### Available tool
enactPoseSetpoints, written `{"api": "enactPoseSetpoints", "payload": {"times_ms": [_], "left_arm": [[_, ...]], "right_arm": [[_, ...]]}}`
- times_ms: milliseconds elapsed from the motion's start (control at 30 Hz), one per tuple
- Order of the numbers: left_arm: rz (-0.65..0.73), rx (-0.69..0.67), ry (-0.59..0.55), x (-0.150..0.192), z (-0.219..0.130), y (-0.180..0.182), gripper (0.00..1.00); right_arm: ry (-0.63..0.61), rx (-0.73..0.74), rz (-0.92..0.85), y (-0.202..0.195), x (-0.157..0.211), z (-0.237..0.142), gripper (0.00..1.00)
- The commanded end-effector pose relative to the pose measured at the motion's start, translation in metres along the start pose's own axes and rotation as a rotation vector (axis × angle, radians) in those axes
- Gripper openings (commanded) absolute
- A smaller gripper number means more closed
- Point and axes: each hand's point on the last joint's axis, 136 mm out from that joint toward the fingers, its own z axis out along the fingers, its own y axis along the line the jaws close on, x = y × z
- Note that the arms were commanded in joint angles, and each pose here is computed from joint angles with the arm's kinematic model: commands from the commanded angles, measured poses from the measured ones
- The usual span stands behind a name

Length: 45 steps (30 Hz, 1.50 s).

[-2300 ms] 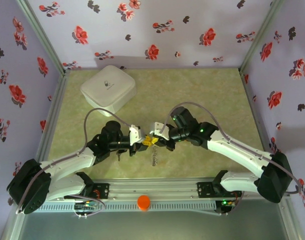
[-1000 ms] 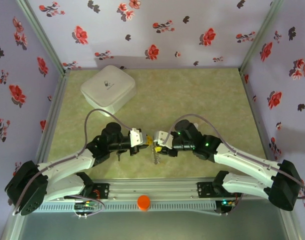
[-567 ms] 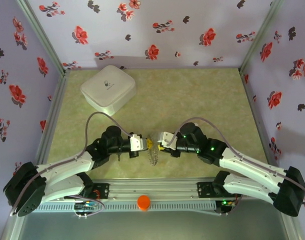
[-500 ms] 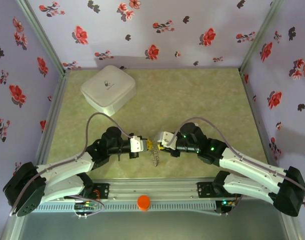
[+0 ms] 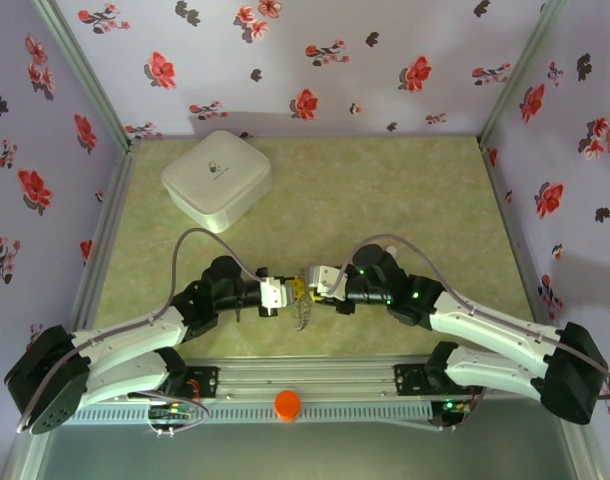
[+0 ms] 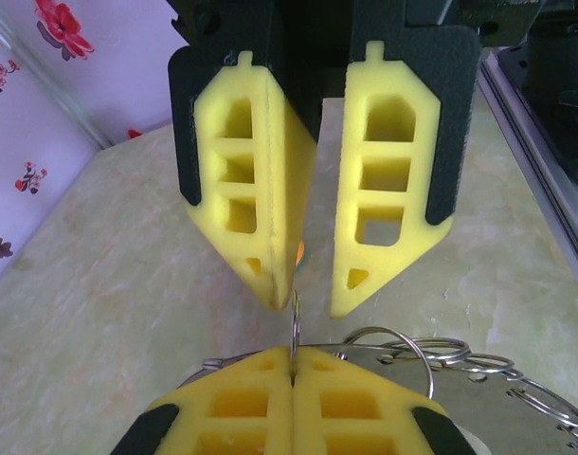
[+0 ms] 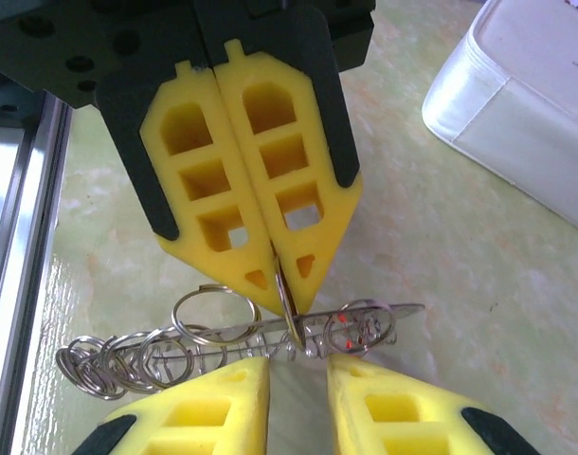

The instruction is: Put the keys on the keyring

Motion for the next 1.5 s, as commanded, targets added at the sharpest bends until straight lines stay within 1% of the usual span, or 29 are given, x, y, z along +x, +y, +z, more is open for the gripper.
{"api": "enactPoseSetpoints", "payload": {"times_ms": [0,200,400,533,633,733,900,1100,1200,1467], "left_arm": [[0.045,-0.026,-0.058,-0.016,-0.001,0.005,0.00],[0.032,-0.019,-0.062,-0.017,-0.001,0.004,0.00],[0.030,-0.019,-0.069,-0.019,-0.001,0.005,0.00],[0.024,-0.024,-0.064,-0.019,-0.001,0.006,0.00],[0.020,-0.034,-0.046,-0.016,-0.001,0.008,0.09],[0.024,-0.038,-0.032,-0.014,-0.001,0.009,0.15],[0.018,-0.034,-0.025,-0.013,-0.001,0.008,0.14],[0.013,-0.023,-0.019,-0.013,0.000,0.006,0.18],[0.011,-0.018,-0.013,-0.012,0.000,0.005,0.18],[0.005,-0.004,0.002,-0.008,0.001,0.001,0.15]], "right_arm": [[-0.060,0.021,-0.040,-0.004,-0.015,0.001,0.20],[-0.074,0.003,-0.033,-0.001,-0.017,0.004,0.17],[-0.073,0.006,-0.037,-0.001,-0.016,0.004,0.00],[-0.068,0.000,-0.049,0.000,-0.017,0.002,0.00],[-0.044,-0.016,-0.061,0.002,-0.016,0.001,0.00],[-0.011,-0.038,-0.073,0.004,-0.013,0.000,0.00],[-0.007,-0.053,-0.080,0.005,-0.014,0.001,0.00],[-0.014,-0.065,-0.087,0.006,-0.018,0.003,0.00],[-0.019,-0.072,-0.095,0.006,-0.021,0.005,0.00],[-0.029,-0.080,-0.110,0.007,-0.026,0.007,0.00]]}}
